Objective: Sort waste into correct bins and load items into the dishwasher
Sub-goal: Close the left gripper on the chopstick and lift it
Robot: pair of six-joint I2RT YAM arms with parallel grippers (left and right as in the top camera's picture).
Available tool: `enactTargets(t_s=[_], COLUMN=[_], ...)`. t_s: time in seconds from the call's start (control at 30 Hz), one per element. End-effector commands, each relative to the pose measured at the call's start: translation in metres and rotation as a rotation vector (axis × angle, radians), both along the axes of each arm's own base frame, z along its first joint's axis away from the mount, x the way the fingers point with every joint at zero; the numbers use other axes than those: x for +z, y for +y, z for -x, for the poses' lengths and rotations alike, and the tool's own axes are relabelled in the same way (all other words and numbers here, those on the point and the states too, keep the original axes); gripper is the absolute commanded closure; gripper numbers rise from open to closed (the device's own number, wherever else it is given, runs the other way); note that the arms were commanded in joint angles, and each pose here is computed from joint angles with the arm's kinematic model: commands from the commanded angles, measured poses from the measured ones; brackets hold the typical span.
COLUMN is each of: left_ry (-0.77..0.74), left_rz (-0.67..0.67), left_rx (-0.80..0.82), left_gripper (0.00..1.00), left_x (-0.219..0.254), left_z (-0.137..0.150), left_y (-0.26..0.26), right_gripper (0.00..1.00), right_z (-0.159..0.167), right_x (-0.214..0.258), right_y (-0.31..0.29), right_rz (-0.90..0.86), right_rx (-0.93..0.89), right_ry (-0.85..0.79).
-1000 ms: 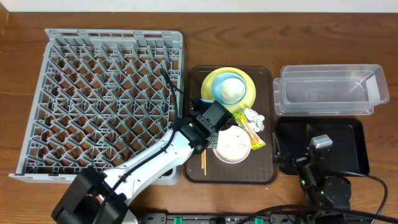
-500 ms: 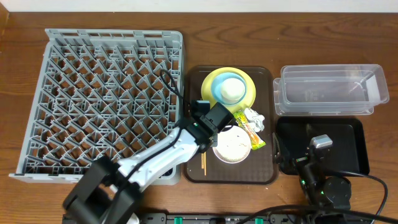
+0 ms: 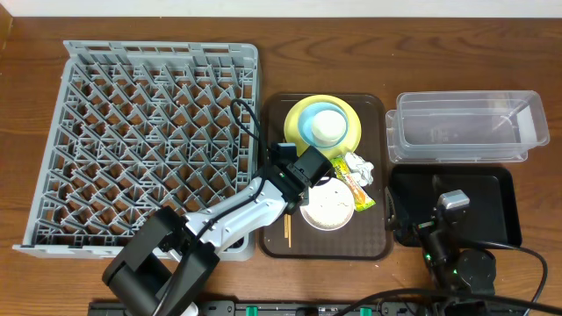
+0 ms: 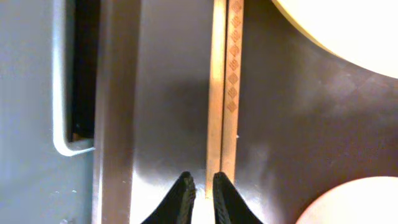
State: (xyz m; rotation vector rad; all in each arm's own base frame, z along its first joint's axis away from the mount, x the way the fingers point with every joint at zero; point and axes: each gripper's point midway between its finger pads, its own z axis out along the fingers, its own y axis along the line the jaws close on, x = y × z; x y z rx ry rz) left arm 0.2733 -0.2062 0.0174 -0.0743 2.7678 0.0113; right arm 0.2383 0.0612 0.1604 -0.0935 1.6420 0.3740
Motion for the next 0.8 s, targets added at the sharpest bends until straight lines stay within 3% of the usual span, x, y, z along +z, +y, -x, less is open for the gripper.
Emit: enactTargets(t_s=[0.0,0.77], left_ry=[0.017,0.060], left_rz=[0.005,-0.038], left_rx=[-0.003,-0.002], left_gripper=[0.85,0.81], left_x=[-0.003,-0.027], left_z=[0.004,0.008], left_y=[-0.001,0.002], right_gripper=[0.01,0.01], right_z=[0.000,0.000], right_x=[0.000,0.000], right_y=[-0.003,-0.003], right_rz=[0.006,0.006], right_rx=[-0.011,-0.010], right_ry=[-0.002,-0.002])
